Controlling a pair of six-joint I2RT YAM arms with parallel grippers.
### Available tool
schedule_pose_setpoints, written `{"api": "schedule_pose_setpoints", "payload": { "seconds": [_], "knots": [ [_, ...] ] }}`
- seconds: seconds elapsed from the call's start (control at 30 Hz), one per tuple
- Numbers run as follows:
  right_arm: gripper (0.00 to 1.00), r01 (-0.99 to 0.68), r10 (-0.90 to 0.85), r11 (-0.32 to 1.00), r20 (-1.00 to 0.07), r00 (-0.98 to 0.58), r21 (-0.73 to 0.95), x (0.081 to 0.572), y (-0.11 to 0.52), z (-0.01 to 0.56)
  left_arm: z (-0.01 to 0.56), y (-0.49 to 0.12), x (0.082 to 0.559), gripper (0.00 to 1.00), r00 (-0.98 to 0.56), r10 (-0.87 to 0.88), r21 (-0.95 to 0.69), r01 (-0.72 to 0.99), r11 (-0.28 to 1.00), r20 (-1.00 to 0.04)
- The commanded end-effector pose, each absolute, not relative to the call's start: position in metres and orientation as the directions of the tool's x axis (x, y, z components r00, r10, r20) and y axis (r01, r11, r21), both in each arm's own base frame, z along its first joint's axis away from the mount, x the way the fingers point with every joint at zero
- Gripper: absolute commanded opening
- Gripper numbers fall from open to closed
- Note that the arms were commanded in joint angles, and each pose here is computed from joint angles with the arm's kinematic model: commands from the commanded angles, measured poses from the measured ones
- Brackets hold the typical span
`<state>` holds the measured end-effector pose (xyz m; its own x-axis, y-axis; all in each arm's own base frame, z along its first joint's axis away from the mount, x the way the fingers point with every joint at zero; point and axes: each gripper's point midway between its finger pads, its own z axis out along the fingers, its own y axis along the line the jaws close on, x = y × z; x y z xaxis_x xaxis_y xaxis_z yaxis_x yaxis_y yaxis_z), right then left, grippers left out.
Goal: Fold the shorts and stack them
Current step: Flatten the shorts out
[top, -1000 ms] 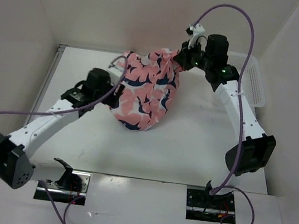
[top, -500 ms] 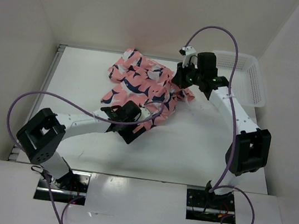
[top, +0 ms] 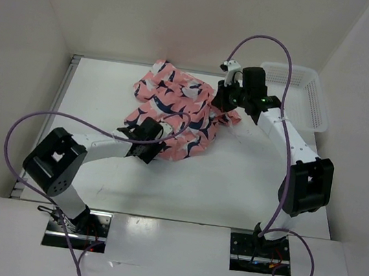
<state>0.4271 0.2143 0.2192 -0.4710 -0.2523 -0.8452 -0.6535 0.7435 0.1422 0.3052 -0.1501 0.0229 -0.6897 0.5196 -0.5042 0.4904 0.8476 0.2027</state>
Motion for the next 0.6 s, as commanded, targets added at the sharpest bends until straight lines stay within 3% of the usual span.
{"api": "schedule_pose_setpoints", "payload": {
  "seconds": [0.0,0.03,0.07,0.13,0.27,0.4,0.43,0.57],
  "knots": [
    [0.00,-0.676,-0.237,0.729,-0.888,-0.394,0.105,0.432,0.218,0.242,0.000,-0.147,0.295,0.61,-0.716,0.534,0.181,0.513,0.839,-0.449],
    [0.00,-0.676,-0.237,0.729,-0.888,-0.394,0.105,0.432,0.218,0.242,-0.001,-0.150,0.297,0.52,-0.716,0.535,0.172,0.518,0.838,-0.448],
    [0.00,-0.671,-0.238,0.735,-0.888,-0.394,0.101,0.433,0.217,0.242,-0.005,-0.152,0.294,0.31,-0.720,0.537,0.154,0.529,0.835,-0.439],
    [0.00,-0.671,-0.238,0.735,-0.888,-0.394,0.101,0.433,0.217,0.242,-0.006,-0.152,0.294,0.00,-0.720,0.537,0.154,0.529,0.835,-0.439],
    [0.00,-0.669,-0.240,0.741,-0.908,-0.344,0.058,0.441,0.215,0.264,0.026,-0.136,0.326,0.00,-0.720,0.470,0.191,0.438,0.878,-0.510],
    [0.00,-0.665,-0.234,0.747,-0.937,-0.258,-0.003,0.444,0.212,0.320,0.129,-0.081,0.389,0.00,-0.651,0.296,0.233,0.184,0.955,-0.699],
    [0.00,-0.664,-0.225,0.747,-0.946,-0.232,-0.015,0.441,0.211,0.337,0.187,-0.072,0.404,0.00,-0.558,0.245,0.212,0.125,0.969,-0.793],
    [0.00,-0.678,-0.181,0.732,-0.978,-0.107,-0.062,0.420,0.208,0.415,0.319,-0.035,0.396,0.00,-0.292,0.137,0.150,-0.022,0.988,-0.947]
  ]
}}
